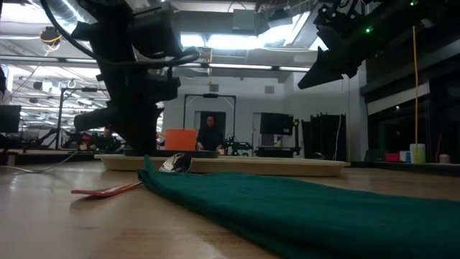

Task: Set up tray
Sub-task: Put the green plate on the brown serving tray below the orange mug, then put the white bowl on top of the green plate on the brown serving tray

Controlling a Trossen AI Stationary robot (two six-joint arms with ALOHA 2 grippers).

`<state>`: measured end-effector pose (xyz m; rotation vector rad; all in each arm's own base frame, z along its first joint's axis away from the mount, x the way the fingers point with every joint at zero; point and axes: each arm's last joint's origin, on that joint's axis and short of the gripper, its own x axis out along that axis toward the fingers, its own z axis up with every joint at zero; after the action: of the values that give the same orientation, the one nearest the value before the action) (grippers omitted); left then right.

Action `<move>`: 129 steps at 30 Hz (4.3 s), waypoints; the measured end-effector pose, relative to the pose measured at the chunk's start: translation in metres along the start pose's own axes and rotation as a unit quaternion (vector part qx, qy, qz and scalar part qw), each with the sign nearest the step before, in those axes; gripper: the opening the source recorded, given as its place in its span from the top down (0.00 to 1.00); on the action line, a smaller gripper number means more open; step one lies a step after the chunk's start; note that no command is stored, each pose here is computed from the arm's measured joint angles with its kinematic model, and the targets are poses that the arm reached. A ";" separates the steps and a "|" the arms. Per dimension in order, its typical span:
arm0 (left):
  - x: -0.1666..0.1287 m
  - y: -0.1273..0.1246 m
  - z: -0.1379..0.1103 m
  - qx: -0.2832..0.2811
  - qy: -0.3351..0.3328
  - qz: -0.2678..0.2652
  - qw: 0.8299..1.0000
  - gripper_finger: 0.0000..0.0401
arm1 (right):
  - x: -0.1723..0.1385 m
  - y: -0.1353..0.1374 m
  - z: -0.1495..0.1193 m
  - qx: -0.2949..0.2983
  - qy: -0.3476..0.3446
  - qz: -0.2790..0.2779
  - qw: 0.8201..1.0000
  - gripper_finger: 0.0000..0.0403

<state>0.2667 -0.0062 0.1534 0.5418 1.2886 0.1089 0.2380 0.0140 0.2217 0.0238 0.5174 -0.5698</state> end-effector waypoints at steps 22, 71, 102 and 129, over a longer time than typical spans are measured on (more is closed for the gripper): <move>-0.042 0.014 -0.004 -0.061 -0.081 0.003 0.995 0.79 | 0.002 0.000 -0.005 -0.015 -0.012 0.003 1.000 0.97; -0.120 -0.047 0.029 -0.098 -0.153 -0.057 0.982 1.00 | 0.002 0.000 -0.003 -0.022 -0.021 -0.005 1.000 0.97; -0.121 -0.070 0.000 -0.260 0.035 -0.159 0.952 0.99 | 0.001 0.002 0.007 -0.030 -0.065 0.003 0.997 0.97; -0.165 -0.097 0.022 -0.280 0.051 -0.170 0.943 0.99 | 0.009 -0.009 0.008 -0.008 -0.054 -0.022 0.998 0.97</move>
<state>0.2174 -0.1591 0.2599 -0.1786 1.3589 0.2081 0.2427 0.0004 0.2255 -0.0334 0.4175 -0.6068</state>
